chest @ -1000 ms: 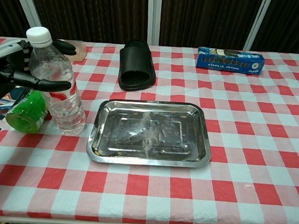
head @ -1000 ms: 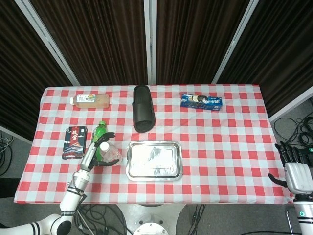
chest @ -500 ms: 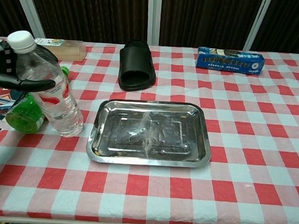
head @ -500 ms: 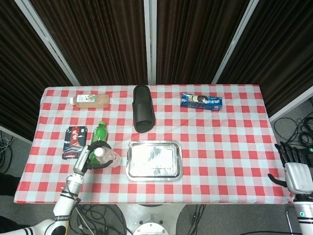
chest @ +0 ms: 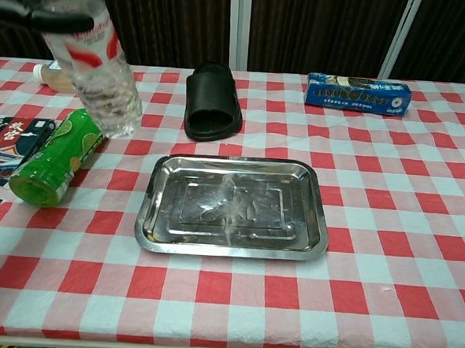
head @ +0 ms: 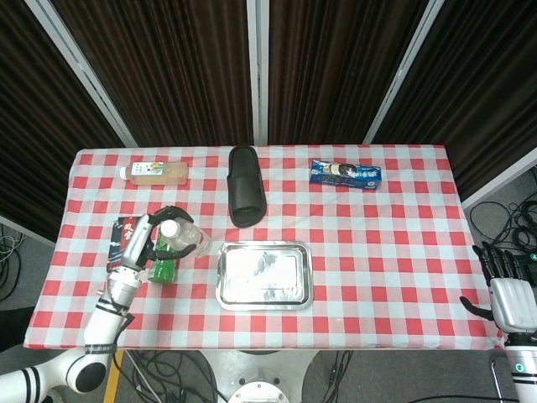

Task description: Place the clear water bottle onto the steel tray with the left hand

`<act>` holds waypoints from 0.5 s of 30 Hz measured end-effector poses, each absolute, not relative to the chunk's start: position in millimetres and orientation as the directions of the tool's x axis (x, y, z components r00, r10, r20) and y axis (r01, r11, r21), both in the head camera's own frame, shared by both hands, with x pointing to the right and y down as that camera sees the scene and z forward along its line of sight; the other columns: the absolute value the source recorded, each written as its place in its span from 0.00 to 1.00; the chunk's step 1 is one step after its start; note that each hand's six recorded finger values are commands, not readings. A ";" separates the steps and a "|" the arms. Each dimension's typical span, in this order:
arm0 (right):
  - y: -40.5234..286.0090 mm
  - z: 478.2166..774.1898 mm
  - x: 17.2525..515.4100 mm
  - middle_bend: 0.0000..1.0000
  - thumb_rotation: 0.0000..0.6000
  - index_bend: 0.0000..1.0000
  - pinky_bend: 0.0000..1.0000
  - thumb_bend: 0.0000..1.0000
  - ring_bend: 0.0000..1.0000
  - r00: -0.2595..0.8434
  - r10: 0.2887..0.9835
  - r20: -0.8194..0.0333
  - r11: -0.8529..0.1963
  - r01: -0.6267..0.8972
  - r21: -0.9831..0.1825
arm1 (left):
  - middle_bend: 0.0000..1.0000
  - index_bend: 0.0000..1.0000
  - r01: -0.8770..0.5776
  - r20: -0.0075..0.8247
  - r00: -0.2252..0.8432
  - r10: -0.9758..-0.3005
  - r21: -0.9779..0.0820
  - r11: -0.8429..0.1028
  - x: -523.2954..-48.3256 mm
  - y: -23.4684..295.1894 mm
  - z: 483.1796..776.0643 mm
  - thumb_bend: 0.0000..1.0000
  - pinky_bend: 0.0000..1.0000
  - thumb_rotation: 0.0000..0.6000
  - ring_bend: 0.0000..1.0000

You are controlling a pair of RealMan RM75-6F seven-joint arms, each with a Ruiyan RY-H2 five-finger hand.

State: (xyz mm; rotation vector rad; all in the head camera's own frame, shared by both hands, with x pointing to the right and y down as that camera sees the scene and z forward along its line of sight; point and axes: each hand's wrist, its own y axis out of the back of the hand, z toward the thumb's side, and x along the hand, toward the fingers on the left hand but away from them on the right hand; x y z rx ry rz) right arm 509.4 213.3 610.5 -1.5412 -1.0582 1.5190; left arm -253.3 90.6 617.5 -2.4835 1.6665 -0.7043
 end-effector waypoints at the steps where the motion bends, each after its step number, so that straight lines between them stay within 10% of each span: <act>1: 213.3 609.8 508.6 0.00 1.00 0.00 0.00 0.09 0.00 -0.026 0.913 -0.407 -0.405 0.069 -0.912 | 0.60 0.54 -0.852 0.327 0.305 -0.895 -0.325 -0.409 -253.5 80.8 609.9 0.30 0.46 1.00 0.44; 11: 214.4 609.0 506.3 0.00 1.00 0.00 0.00 0.09 0.00 -0.017 0.914 -0.406 -0.404 0.073 -0.912 | 0.60 0.54 -0.785 0.488 0.201 -0.849 -0.439 -0.438 -303.7 95.0 636.0 0.31 0.45 1.00 0.44; 15: 214.0 608.9 505.8 0.00 1.00 0.00 0.00 0.09 0.00 -0.017 0.915 -0.404 -0.402 0.067 -0.913 | 0.60 0.54 -0.794 0.425 0.220 -0.878 -0.445 -0.414 -293.0 73.1 621.3 0.31 0.46 1.00 0.44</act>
